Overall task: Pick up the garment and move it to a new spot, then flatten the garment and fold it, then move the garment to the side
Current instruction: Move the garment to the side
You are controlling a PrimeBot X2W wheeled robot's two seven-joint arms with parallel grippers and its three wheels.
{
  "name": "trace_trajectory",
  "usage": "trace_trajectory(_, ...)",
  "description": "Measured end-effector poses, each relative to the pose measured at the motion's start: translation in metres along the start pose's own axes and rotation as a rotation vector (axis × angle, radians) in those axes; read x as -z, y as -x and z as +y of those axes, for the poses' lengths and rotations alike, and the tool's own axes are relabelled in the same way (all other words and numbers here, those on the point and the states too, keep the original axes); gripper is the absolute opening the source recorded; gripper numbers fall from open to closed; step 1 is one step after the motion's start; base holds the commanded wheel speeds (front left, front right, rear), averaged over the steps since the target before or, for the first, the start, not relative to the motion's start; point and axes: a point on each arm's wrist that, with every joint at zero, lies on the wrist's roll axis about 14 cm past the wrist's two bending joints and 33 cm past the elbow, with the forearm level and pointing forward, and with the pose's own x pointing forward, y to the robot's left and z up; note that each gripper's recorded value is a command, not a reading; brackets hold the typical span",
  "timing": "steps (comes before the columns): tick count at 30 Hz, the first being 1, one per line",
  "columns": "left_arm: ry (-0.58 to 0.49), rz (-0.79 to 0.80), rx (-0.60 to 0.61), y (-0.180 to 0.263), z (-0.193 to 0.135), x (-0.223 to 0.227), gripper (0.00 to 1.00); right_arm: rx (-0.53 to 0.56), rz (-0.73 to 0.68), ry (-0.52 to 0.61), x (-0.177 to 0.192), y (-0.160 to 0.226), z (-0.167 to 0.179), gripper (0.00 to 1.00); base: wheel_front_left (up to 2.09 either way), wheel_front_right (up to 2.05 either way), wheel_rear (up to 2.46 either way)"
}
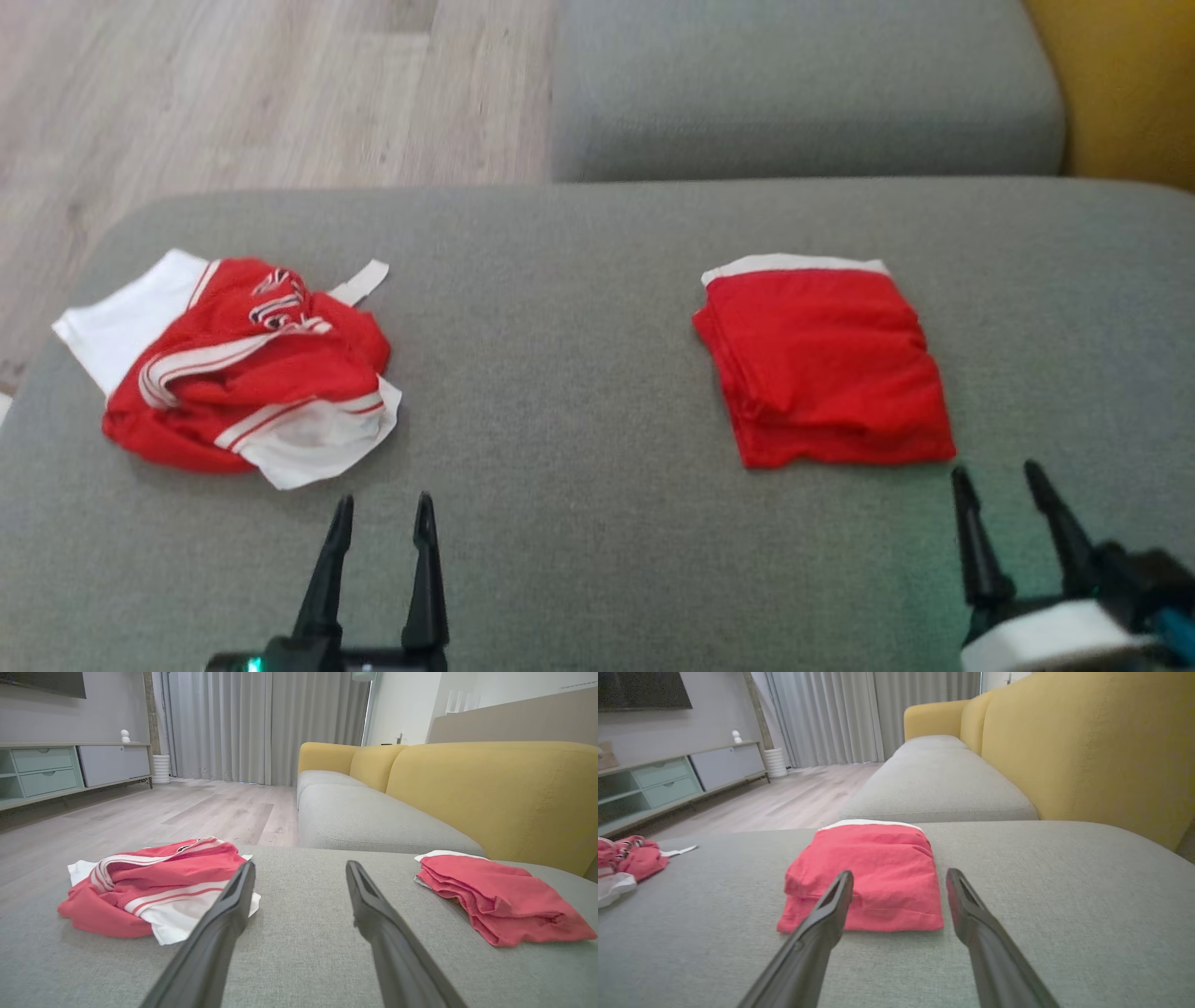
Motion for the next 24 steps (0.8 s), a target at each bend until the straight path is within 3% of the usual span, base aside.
trace_trajectory(10, 0.003, 0.03, 0.011, -0.025, -0.006, 0.007, 1.0, 0.049, 0.156, 0.058, 0.015, -0.077, -0.053, 1.0, 0.0, 0.0, 0.0)
trace_trajectory(14, 0.0, 0.027, 0.021, -0.042, -0.009, 0.006, 1.0, 0.035, 0.213, 0.032, 0.015, -0.118, -0.056, 1.0, 0.0, 0.0, 0.0)
trace_trajectory(21, -0.011, 0.065, -0.004, -0.05, -0.001, 0.018, 1.0, -0.037, 0.541, -0.026, 0.079, -0.136, -0.039, 1.0, 0.0, 0.0, 0.0)
trace_trajectory(22, -0.013, 0.069, -0.012, -0.05, 0.0, 0.02, 1.0, -0.05, 0.569, -0.038, 0.085, -0.136, -0.034, 0.55, 0.0, 0.0, 0.0)
trace_trajectory(23, -0.016, 0.073, -0.021, -0.05, 0.003, 0.021, 1.0, -0.062, 0.57, -0.052, 0.086, -0.138, -0.031, 0.0, 0.0, 0.0, 0.0)
trace_trajectory(24, -0.017, 0.078, -0.026, -0.049, 0.004, 0.022, 1.0, -0.069, 0.568, -0.06, 0.085, -0.141, -0.03, 0.0, 0.0, 0.0, 0.0)
